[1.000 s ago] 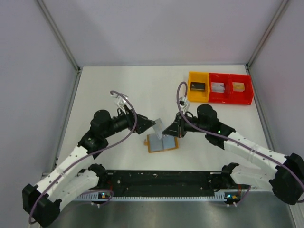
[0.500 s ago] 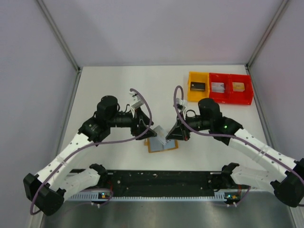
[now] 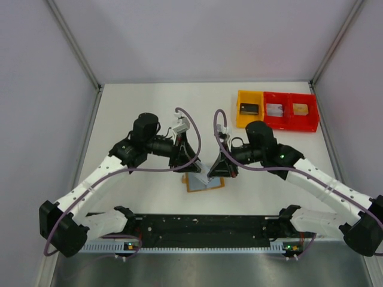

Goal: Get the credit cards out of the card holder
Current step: Remove the credit card from the card holder.

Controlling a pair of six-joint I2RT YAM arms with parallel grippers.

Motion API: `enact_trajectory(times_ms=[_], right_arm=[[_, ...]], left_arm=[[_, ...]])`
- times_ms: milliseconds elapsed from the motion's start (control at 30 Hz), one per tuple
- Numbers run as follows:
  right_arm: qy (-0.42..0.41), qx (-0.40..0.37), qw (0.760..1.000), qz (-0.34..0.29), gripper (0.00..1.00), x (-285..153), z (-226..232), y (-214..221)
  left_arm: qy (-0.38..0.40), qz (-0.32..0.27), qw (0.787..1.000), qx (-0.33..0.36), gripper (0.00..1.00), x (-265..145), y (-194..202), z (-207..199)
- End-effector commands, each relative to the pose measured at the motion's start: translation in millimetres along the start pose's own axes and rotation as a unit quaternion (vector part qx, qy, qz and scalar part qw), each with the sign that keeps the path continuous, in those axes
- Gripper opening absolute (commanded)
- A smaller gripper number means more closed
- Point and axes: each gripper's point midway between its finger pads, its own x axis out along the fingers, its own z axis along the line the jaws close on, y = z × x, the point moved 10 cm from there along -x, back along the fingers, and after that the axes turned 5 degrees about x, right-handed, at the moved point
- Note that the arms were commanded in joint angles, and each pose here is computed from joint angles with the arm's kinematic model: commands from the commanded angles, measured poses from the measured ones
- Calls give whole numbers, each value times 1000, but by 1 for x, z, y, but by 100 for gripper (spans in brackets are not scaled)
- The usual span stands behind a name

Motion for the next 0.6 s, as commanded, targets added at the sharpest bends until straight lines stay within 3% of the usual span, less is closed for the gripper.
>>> enact_trajectory(times_ms=[0,167,233,367,433,567], right_arm=[[-13,-35,999,-6,0,1,6,-14],[29,-30,999,-20,0,0,2,-17],[55,-27,998,-33,2,-2,1,-18],[82,-20,991,-101,27,-14,3,-23],[106,-12,983,-151,41,-21,0,-23],[115,16,964,-239,60,-33,-6,-18]], left_arm=[[42,-11,998,35,47,1,-18,-7],[28,-14,999,36,3,1,-17,-7],[11,-23,999,34,0,0,-13,-7],[-64,-97,993,33,0,-3,-14,-7],[-128,-160,979,2,0,-5,-13,-5],[-168,-293,940,-52,0,-11,-8,-11]])
